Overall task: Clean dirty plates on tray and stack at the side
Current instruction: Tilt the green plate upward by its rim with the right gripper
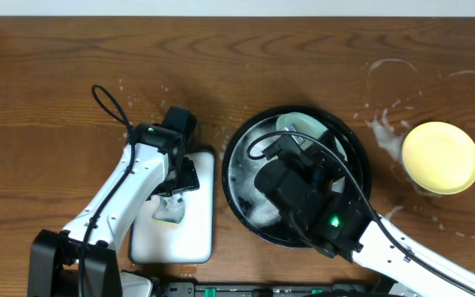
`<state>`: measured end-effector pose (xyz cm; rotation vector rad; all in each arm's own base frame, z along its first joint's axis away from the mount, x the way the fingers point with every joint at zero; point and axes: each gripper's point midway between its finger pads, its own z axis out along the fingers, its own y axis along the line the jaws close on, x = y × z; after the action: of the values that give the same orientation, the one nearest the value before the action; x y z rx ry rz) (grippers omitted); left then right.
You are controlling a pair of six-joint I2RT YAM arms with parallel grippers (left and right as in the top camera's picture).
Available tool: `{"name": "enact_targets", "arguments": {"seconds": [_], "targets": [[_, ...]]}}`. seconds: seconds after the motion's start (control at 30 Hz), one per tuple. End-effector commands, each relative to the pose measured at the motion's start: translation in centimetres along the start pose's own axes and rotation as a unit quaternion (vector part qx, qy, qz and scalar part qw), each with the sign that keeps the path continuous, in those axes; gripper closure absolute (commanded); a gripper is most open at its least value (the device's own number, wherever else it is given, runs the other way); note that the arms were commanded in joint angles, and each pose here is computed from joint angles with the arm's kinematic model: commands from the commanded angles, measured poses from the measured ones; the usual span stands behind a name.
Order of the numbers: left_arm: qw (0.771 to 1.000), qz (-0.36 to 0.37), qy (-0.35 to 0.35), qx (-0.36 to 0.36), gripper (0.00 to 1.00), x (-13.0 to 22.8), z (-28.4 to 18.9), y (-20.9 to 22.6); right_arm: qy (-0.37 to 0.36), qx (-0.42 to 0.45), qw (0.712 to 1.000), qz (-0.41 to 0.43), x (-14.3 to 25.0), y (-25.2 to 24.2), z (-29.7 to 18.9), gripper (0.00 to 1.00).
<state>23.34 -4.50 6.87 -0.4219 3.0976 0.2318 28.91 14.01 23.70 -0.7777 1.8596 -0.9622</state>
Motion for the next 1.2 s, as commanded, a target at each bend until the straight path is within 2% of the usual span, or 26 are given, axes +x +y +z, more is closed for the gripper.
{"name": "enact_targets", "arguments": {"seconds": [0.0, 1.17], "targets": [[1.0, -0.004, 0.0, -0.007, 0.18, 0.08, 0.13, 0.42, -0.007, 0.018, 0.999, 0.035, -0.38, -1.16, -0.42, 0.99], [1.0, -0.004, 0.0, -0.008, 0.18, 0.08, 0.13, 0.43, -0.003, 0.043, 0.998, 0.05, -0.3, -2.06, -0.48, 0.99]]}}
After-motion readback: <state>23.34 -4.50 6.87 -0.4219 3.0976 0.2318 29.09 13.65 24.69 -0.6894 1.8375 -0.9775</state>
